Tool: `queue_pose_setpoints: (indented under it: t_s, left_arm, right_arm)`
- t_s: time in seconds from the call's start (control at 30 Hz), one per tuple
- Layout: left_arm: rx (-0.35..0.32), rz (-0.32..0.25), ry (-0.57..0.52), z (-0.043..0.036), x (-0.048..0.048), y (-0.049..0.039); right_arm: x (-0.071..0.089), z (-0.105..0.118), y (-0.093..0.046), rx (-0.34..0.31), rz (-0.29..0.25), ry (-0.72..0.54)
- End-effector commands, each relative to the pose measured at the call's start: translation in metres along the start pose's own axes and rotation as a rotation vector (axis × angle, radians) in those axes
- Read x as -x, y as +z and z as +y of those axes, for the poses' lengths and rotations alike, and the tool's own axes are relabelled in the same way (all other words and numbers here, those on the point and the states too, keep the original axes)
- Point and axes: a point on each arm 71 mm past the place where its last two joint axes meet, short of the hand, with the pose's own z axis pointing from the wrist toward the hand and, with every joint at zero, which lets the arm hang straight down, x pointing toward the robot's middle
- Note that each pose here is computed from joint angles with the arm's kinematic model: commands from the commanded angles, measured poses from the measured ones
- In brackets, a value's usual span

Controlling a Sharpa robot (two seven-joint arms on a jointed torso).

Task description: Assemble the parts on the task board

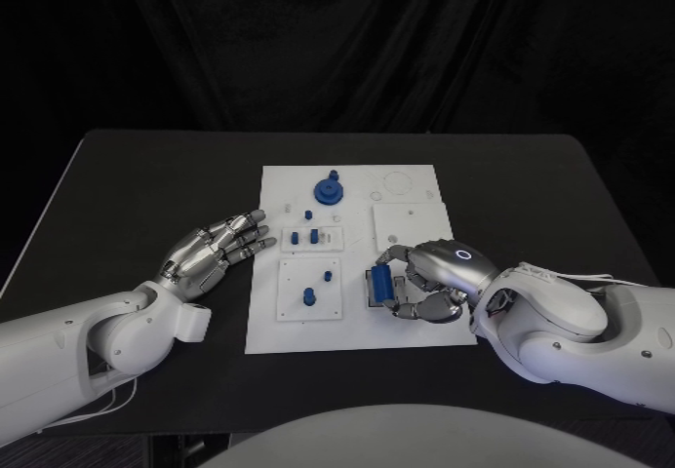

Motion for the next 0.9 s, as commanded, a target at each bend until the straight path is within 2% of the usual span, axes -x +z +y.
queue_pose_setpoints:
  t_s: [0.03,0.37,0.9]
  left_arm:
    - [0.001,0.004,-0.008,0.0013,-0.0003,-0.0007]
    - [0.005,0.007,-0.010,0.0021,-0.0005,-0.0001]
    - [0.009,0.006,-0.010,0.0029,0.0000,-0.0003]
  right_arm:
    - [-0.0060,-0.0013,-0.0014,-0.035,0.057,-0.021]
    - [-0.0144,-0.0053,-0.0010,-0.065,0.096,-0.029]
    - [-0.0152,-0.0075,0.0012,-0.075,0.083,-0.026]
